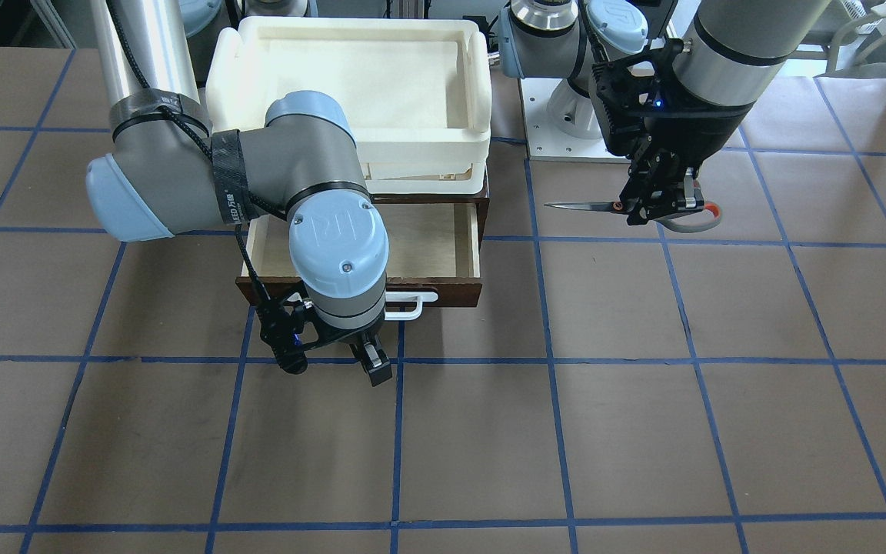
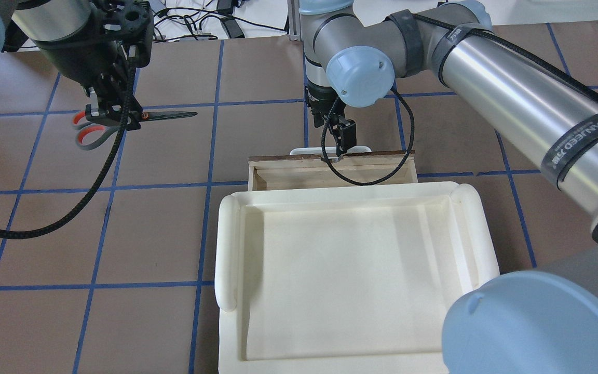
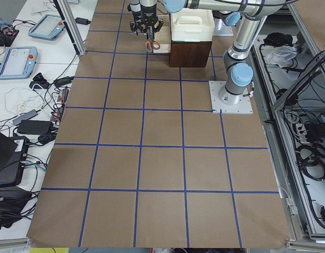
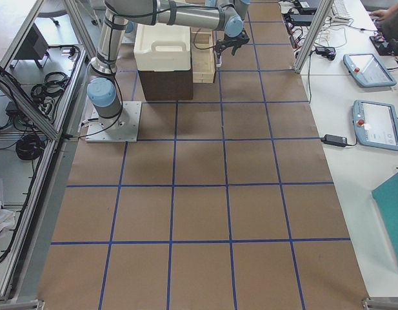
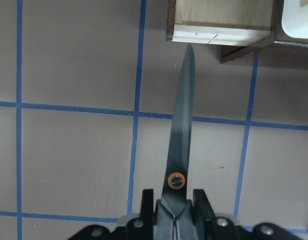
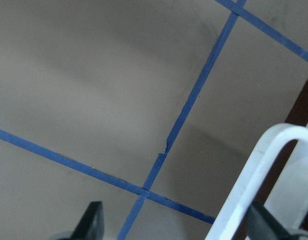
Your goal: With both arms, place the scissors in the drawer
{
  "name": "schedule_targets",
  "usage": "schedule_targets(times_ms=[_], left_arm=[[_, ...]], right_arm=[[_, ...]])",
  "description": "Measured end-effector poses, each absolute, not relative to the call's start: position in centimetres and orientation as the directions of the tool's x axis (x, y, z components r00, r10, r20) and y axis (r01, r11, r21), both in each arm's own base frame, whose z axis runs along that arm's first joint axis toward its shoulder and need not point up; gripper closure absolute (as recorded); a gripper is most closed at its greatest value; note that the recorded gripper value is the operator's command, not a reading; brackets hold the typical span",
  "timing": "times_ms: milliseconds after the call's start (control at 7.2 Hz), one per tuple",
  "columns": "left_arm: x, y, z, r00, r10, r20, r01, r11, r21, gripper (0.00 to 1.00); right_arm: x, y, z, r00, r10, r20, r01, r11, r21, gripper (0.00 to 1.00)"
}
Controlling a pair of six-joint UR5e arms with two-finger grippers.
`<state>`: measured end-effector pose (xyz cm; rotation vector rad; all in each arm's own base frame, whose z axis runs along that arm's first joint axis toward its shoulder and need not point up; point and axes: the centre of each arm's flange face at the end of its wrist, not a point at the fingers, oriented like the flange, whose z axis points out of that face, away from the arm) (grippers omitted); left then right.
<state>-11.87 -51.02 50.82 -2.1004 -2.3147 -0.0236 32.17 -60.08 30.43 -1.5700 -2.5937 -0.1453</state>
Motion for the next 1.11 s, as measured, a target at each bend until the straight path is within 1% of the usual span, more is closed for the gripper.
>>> schedule_targets(times_ms=[1111], left_arm=[[-11.9,-51.3,50.4,-0.097,0.995,0.030,0.995,0.097,-0.001,1.00]], right_arm=[[32.5,-62.0,30.1,-0.467,0.877,0.115,0.884,0.468,0.025,0.00]])
